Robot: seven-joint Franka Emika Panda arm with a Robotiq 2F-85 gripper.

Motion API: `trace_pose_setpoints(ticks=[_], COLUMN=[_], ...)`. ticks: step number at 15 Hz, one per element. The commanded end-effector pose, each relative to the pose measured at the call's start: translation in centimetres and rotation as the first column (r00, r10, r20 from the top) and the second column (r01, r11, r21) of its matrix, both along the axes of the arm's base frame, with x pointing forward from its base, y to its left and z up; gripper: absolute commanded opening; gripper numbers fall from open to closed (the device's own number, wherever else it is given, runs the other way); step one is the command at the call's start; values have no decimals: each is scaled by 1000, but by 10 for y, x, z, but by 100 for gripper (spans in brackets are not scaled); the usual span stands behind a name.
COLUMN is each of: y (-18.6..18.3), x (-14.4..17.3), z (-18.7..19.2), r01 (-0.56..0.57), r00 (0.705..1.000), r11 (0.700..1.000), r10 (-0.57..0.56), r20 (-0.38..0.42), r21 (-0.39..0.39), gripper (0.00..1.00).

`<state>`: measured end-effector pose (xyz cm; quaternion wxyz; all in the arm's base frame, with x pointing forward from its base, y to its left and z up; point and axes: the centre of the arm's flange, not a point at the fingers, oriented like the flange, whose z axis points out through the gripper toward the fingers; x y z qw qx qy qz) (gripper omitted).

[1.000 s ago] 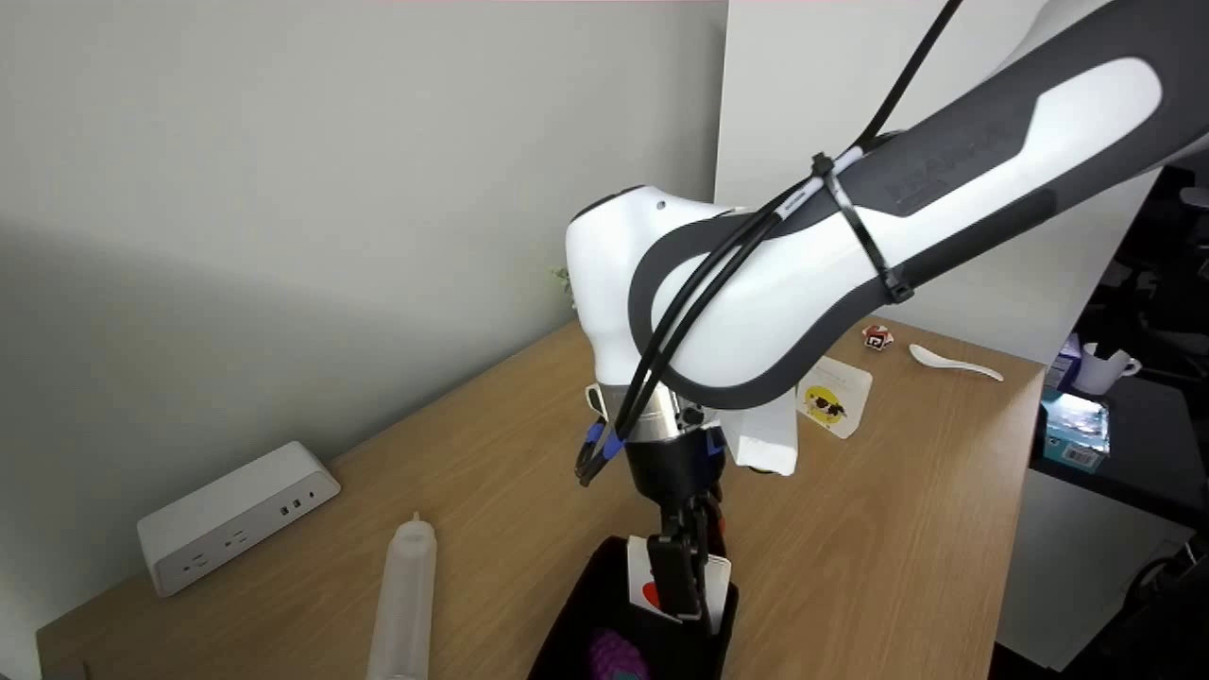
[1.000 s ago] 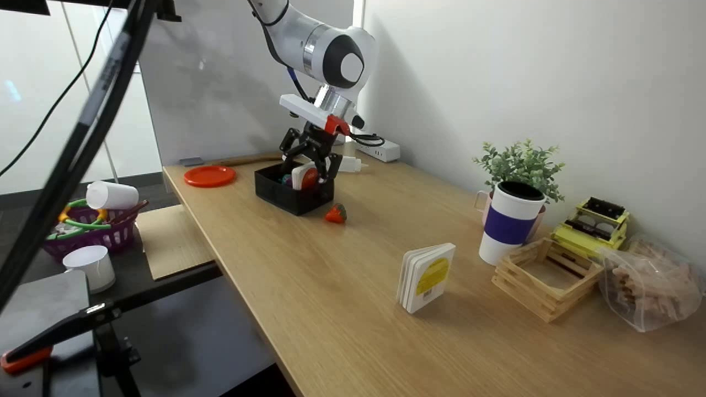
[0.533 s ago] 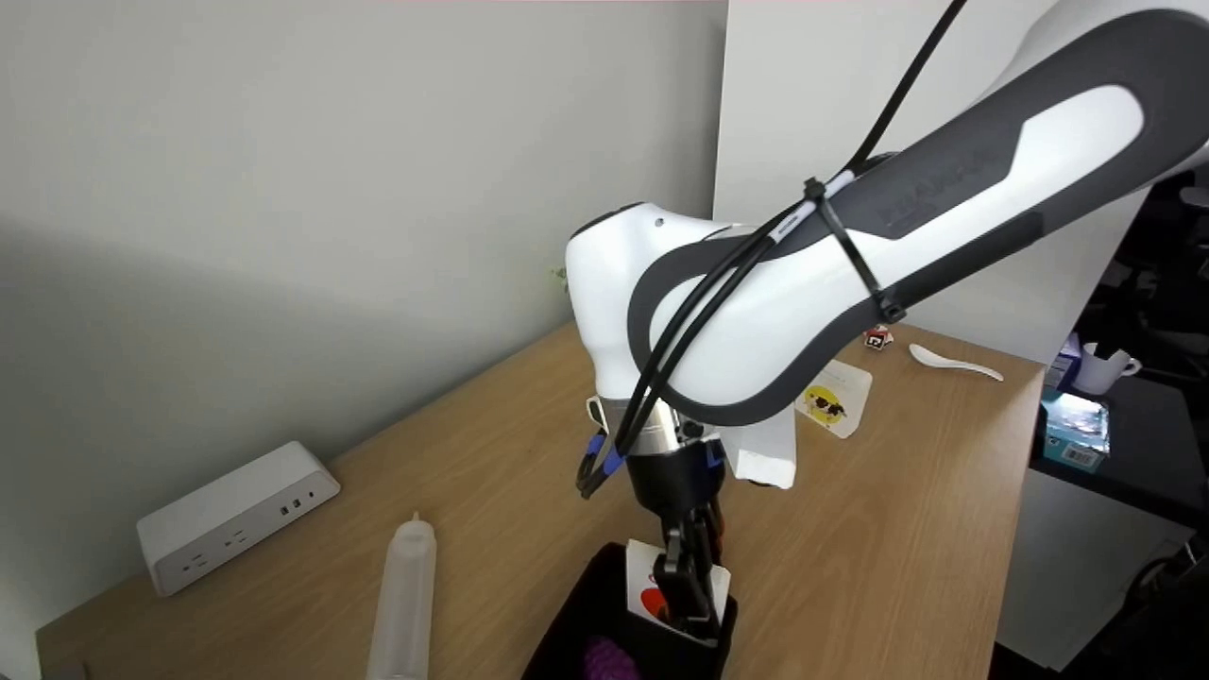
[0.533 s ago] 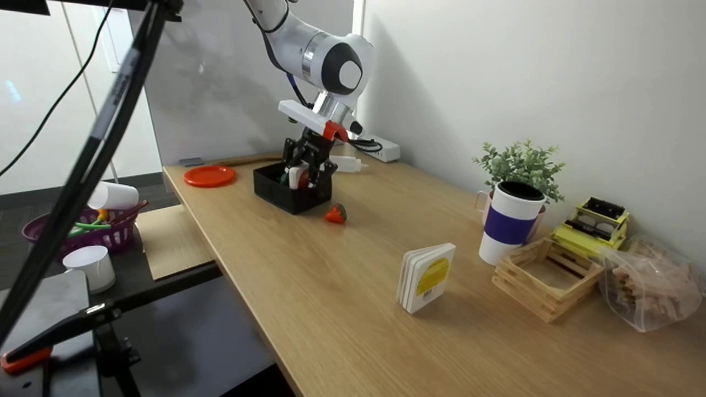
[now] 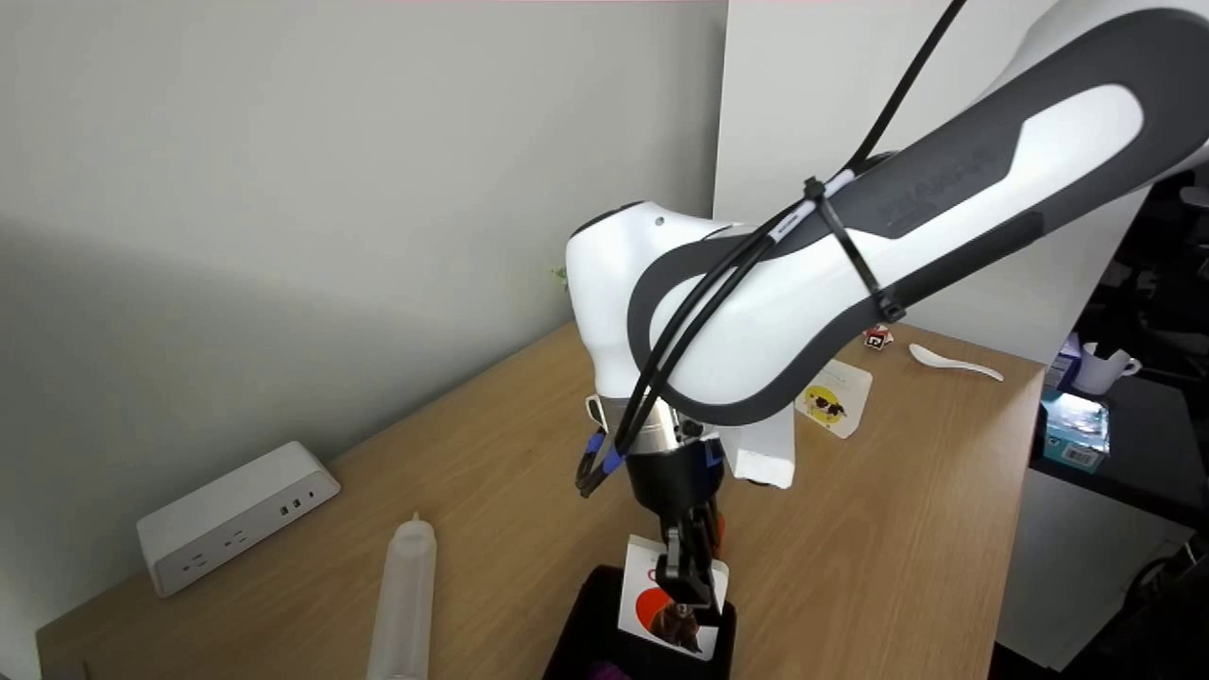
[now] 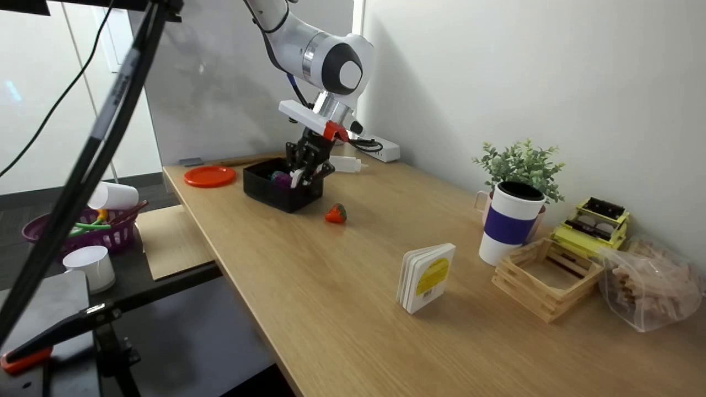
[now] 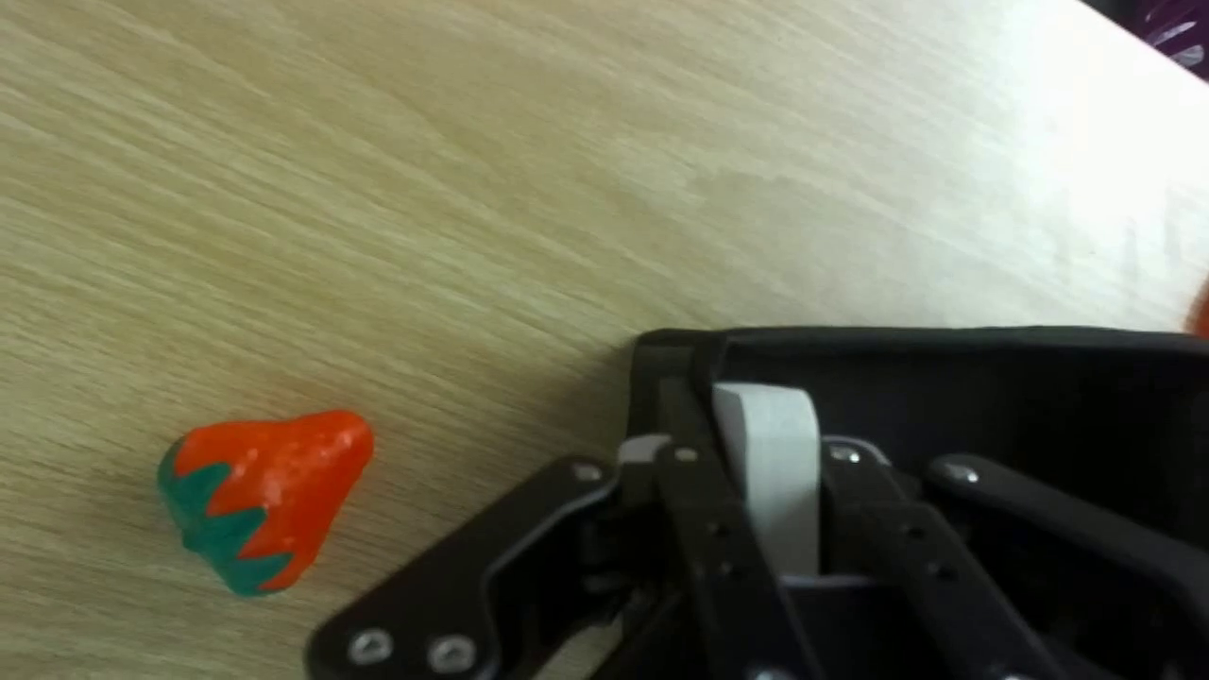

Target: Remove the things from the black box and put them on the table

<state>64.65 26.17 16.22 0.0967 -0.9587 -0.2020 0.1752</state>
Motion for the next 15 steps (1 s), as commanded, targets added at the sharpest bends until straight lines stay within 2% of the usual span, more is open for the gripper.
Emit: trace_pose_setpoints(ticks=[1,5,10,12,15], y=[-3,-9,-22,-29,-38], x=[3,-2,-1,-2,-4], z=[2,15,30,32,28], r01=[22,72,168,208,257], r00=[999,991,966,960,958], r11=[1000,997,986,978,964], r10=[-23,-72,-164,-199,-244], r20=[38,111,201,199,153], r21=[8,4,-2,-25,-75], gripper=[5,5,5,5,5])
